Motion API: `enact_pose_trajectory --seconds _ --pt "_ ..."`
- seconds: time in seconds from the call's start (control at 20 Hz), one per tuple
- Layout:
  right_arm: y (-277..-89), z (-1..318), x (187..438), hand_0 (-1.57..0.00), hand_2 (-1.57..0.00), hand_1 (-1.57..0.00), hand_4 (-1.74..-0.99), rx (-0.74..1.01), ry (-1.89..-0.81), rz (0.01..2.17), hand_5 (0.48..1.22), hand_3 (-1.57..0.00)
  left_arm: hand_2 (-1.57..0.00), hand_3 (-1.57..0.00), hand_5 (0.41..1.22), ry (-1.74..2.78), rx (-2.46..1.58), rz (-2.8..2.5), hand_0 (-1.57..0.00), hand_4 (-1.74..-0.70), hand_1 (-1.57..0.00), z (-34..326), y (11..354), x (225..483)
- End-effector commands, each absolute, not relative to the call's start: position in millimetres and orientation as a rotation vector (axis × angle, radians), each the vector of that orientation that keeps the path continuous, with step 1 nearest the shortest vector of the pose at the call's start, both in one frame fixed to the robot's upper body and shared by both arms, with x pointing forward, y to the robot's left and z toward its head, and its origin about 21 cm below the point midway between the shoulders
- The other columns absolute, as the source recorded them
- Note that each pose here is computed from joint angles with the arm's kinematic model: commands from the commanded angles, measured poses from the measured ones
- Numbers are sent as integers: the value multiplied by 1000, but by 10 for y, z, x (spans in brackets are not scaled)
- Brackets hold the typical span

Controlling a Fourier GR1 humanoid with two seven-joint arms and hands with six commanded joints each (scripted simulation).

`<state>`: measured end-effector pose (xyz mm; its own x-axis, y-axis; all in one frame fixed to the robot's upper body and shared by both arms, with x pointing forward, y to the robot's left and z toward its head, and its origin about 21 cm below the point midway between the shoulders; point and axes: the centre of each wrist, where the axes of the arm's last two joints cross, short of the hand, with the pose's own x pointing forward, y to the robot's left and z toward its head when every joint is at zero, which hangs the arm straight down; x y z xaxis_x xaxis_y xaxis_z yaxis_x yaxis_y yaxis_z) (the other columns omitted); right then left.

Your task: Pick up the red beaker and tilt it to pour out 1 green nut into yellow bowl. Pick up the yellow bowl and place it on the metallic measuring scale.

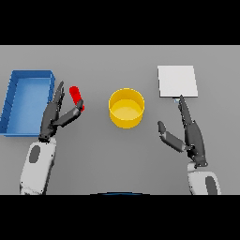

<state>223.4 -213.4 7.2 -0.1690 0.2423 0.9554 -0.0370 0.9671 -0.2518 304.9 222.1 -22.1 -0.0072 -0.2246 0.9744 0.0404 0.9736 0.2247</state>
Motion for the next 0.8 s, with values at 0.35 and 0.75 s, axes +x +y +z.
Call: enact_pose_trajectory --seconds 0.35,0.75 --pt "-2103 60 2225 1 1 1 -1250 -150 -1716 248 683 1 1 1 657 -1605 172 -259 1 -1242 1 -317 2027 3392" --pt "-2092 75 2179 1 1 1 -1259 -157 -1726 239 691 1 -41 1 715 -1636 181 -266 1 -1297 -24 -320 1895 3614"
